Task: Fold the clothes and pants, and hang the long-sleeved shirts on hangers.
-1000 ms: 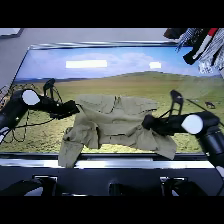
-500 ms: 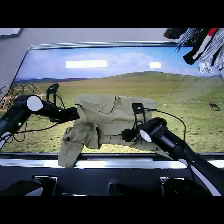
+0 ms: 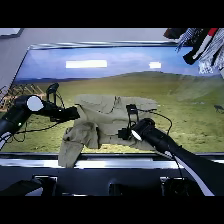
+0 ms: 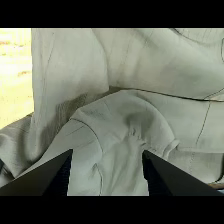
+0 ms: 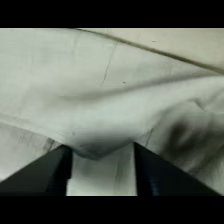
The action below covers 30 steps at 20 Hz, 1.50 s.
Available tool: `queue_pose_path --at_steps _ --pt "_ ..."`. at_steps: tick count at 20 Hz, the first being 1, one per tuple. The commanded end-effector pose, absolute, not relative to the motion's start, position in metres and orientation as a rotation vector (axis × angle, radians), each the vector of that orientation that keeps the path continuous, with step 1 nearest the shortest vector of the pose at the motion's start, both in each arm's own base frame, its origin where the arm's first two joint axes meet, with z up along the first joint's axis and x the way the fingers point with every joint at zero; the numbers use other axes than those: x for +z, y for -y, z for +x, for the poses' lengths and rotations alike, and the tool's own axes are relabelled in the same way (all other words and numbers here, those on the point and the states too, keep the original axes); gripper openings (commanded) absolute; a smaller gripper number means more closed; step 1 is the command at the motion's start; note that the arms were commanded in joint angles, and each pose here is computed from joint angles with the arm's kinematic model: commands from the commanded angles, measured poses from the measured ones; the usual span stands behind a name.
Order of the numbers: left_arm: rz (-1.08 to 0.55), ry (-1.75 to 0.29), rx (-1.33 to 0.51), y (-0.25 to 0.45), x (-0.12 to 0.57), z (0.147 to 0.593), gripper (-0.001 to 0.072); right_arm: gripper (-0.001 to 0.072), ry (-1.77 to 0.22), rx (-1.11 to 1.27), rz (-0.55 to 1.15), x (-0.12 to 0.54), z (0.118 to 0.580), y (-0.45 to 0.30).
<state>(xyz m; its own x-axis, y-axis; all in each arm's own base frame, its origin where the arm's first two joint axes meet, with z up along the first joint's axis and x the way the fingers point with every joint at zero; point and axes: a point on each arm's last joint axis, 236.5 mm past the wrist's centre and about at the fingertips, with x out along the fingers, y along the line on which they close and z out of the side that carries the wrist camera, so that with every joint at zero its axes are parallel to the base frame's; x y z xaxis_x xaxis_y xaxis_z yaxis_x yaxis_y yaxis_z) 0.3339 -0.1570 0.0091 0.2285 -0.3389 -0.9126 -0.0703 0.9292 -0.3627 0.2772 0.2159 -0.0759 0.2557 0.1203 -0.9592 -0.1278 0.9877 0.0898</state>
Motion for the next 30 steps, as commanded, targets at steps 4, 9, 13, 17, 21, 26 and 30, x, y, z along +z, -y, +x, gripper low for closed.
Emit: queue_pose_path --at_steps 4,9,13,17,21,26,30 --pt "-0.362 -1.327 -0.191 0.157 0.010 0.336 0.0515 0.0366 -1.183 0.035 0.080 -0.072 0.308 -0.206" --pt "-0.366 -1.314 -0.191 0.157 0.011 0.339 0.0515 0.0366 -1.153 0.018 0.157 -0.069 0.315 -0.212" --pt "-0.367 -1.311 -0.192 0.158 0.011 0.339 0.0515 0.0369 -1.152 -0.012 0.210 -0.068 0.320 -0.208" --pt "-0.367 -1.310 -0.192 0.158 0.011 0.339 0.0515 0.0369 -1.150 -0.078 0.258 -0.069 0.333 -0.185" --pt "-0.367 -1.310 -0.192 0.158 0.011 0.339 0.0515 0.0369 -1.145 -0.085 0.290 -0.072 0.339 -0.183" --pt "-0.367 -1.311 -0.192 0.158 0.011 0.339 0.0515 0.0282 -1.241 -0.044 0.324 -0.097 0.326 -0.202" --pt "-0.366 -1.311 -0.192 0.158 0.011 0.339 0.0515 0.0029 -1.241 -0.025 0.293 -0.096 0.326 -0.201"
